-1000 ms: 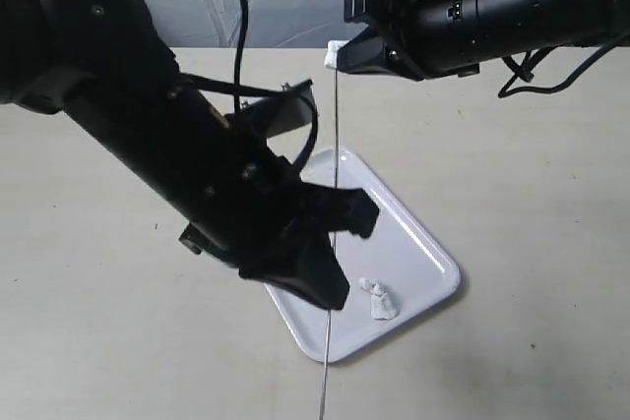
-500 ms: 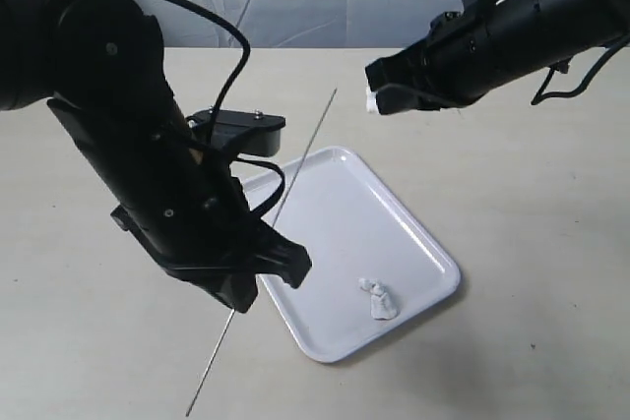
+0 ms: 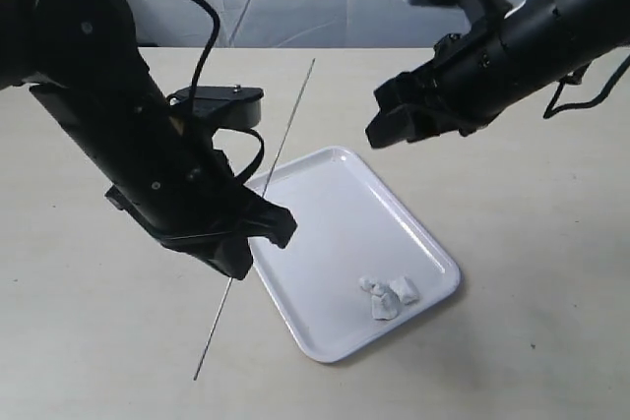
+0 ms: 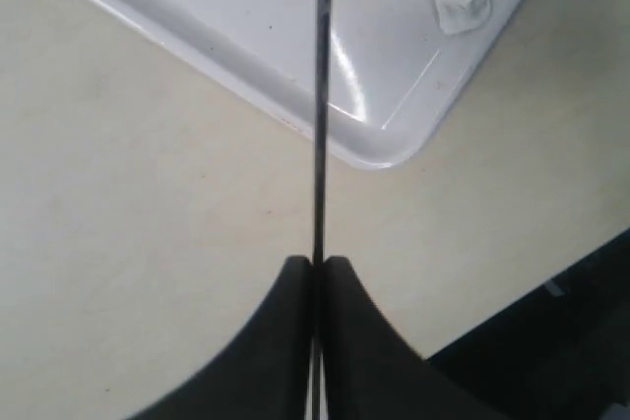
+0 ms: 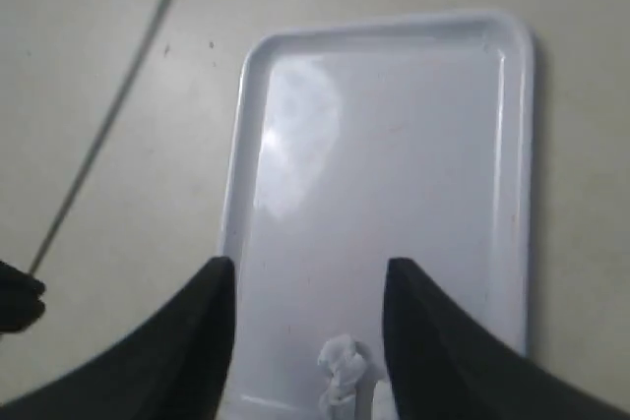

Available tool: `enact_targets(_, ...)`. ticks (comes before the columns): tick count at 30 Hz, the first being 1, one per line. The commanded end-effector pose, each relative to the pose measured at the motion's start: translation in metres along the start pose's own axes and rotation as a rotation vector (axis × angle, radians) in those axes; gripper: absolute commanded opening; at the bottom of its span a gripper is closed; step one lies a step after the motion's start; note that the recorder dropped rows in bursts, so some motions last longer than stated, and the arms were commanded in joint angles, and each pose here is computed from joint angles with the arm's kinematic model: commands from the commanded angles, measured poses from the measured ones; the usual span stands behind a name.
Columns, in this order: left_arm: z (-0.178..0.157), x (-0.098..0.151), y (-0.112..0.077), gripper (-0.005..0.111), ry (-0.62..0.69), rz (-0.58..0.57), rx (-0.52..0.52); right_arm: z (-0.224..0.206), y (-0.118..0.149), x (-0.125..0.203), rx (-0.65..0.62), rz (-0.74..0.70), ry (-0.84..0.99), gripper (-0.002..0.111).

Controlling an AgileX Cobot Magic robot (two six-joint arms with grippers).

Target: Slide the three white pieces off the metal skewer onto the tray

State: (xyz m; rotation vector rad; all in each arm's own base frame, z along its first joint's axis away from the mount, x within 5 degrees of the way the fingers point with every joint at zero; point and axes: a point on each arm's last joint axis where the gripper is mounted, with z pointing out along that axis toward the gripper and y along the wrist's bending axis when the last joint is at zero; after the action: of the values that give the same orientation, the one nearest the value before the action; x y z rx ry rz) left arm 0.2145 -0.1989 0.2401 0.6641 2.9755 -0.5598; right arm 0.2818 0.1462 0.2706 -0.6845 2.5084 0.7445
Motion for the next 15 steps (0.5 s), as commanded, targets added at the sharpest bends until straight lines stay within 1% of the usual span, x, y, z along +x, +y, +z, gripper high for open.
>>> enact_targets(1,0.025,-0.018,0.014,0.0,0.052,-0.103,0.251,-0.075,0.038,-0.002,0.026,-0.105,-0.248,0.042)
enact_targets(2,0.04,-0.027,0.018,0.0,0.045,-0.122,0.329,-0.102,0.054,0.006,0.014,-0.15,-0.302,0.042)
enact_targets(3,0.048,-0.031,0.021,0.0,0.04,-0.125,0.33,-0.117,0.064,0.012,0.009,-0.177,-0.334,0.042)
enact_targets(4,0.063,-0.036,0.031,0.0,0.029,-0.144,0.298,-0.147,0.081,0.025,0.004,-0.228,-0.407,0.042)
enact_targets(5,0.069,-0.037,0.035,0.0,0.043,-0.147,0.288,-0.162,0.09,0.033,0.004,-0.25,-0.45,0.042)
enact_targets(6,0.079,-0.038,0.045,0.0,0.073,-0.172,0.279,-0.181,0.101,0.045,0.003,-0.275,-0.509,0.042)
enact_targets(8,0.087,-0.038,0.057,0.0,0.103,-0.211,0.276,-0.209,0.118,0.066,0.002,-0.309,-0.606,0.042)
enact_targets(10,0.09,-0.04,0.067,0.0,0.113,-0.24,0.3,-0.243,0.138,0.099,0.0,-0.366,-0.731,0.042)
enact_targets(12,0.086,-0.044,0.067,0.0,0.089,-0.235,0.36,-0.266,0.153,0.13,0.001,-0.427,-0.822,0.042)
enact_targets(15,0.083,-0.051,0.07,0.0,0.059,-0.25,0.368,-0.279,0.164,0.16,-0.035,-0.42,-0.863,0.042)
